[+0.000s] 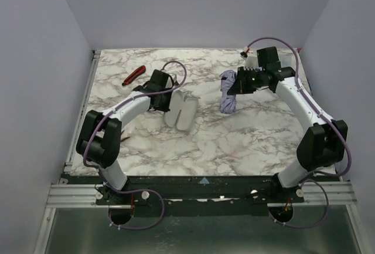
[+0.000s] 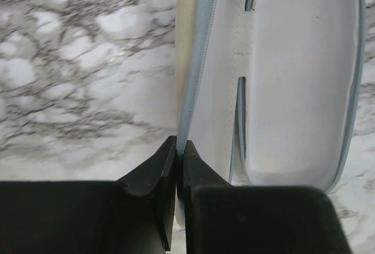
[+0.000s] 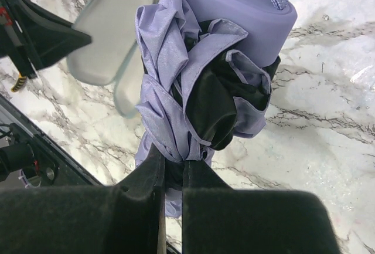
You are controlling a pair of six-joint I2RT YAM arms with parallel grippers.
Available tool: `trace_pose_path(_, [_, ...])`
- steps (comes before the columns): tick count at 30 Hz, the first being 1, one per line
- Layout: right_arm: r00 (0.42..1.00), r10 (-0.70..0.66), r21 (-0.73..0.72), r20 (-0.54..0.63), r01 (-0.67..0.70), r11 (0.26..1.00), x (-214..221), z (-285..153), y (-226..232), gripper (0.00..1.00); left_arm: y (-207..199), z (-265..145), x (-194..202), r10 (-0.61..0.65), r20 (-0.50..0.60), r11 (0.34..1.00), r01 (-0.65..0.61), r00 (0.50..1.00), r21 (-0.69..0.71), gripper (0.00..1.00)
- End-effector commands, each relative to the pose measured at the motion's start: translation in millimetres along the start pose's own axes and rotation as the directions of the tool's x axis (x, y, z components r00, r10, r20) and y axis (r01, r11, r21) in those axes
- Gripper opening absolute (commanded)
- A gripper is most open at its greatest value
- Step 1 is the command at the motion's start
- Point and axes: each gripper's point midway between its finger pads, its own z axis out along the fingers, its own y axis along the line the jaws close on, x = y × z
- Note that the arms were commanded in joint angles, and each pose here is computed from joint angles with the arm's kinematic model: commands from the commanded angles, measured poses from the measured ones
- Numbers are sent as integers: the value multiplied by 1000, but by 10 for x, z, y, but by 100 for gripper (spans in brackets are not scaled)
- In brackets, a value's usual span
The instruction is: Open the umbrella
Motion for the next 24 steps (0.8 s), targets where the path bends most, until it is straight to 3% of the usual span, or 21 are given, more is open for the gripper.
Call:
trace_pose_path(1, [996,-66,-59,60,70,996,-180,-79,163,0,615,-183,229,17,-151,987,-40,988,-153,10])
trace_pose_path(12, [997,-60,-84,58,64,994,-188,29,137,0,1642,-559,452,-13,-292,950,-79,956,-302,8])
trace_pose_path(24, [995,-93,-127,42,98,987,-99,21,189,0,2906,-924,763,-152,-272,849,-15,950,-528,10])
